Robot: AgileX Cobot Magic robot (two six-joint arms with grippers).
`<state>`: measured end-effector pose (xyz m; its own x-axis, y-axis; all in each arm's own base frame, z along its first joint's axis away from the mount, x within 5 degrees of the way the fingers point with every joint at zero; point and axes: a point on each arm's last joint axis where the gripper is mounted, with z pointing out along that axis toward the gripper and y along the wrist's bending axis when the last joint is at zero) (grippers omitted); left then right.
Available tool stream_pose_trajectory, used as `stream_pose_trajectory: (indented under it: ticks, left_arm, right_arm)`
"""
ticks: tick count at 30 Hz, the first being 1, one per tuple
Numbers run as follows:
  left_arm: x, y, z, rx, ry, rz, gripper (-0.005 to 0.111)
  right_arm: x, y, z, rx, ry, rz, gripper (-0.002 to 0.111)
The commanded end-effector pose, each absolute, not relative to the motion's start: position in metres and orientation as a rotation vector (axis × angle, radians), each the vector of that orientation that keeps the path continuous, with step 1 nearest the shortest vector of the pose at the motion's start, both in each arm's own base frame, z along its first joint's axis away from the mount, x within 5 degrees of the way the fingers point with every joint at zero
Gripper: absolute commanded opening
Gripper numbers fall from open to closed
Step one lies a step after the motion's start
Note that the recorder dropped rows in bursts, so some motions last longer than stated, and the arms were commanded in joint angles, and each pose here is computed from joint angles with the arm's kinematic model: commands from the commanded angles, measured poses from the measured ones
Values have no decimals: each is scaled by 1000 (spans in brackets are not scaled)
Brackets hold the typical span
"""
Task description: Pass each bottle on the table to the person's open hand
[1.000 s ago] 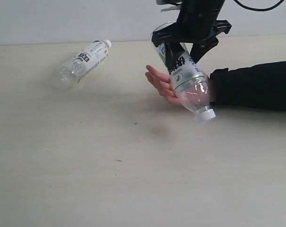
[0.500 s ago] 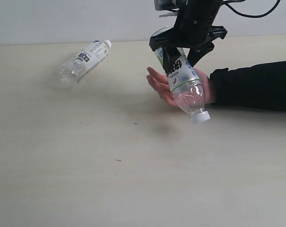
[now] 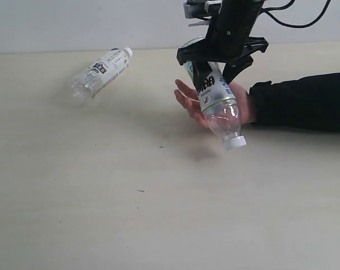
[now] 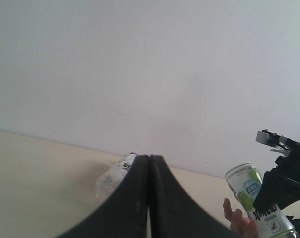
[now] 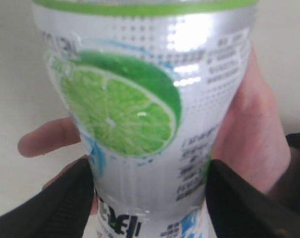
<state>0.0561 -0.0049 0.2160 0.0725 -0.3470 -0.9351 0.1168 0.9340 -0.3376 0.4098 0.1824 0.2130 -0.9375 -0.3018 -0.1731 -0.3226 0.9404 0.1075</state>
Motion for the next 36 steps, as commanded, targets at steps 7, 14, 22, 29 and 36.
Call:
stream_pose_trajectory:
  ticks: [7, 14, 22, 29, 36]
  left_arm:
    - [56, -5, 216, -194, 1447, -358, 0]
    - [56, -5, 216, -194, 1447, -358, 0]
    - [56, -5, 216, -194, 1447, -358, 0]
    - [56, -5, 216, -194, 1447, -358, 0]
    - [56, -5, 216, -194, 1447, -358, 0]
  right_arm:
    - [417, 176, 210, -463, 2914, 89, 79]
    - [418, 176, 211, -477, 2899, 92, 84]
    - [408, 172, 250, -613, 2795, 99, 84]
    - [382, 161, 295, -626, 2677, 116, 53]
    - [323, 137, 323, -639, 2537, 128, 0]
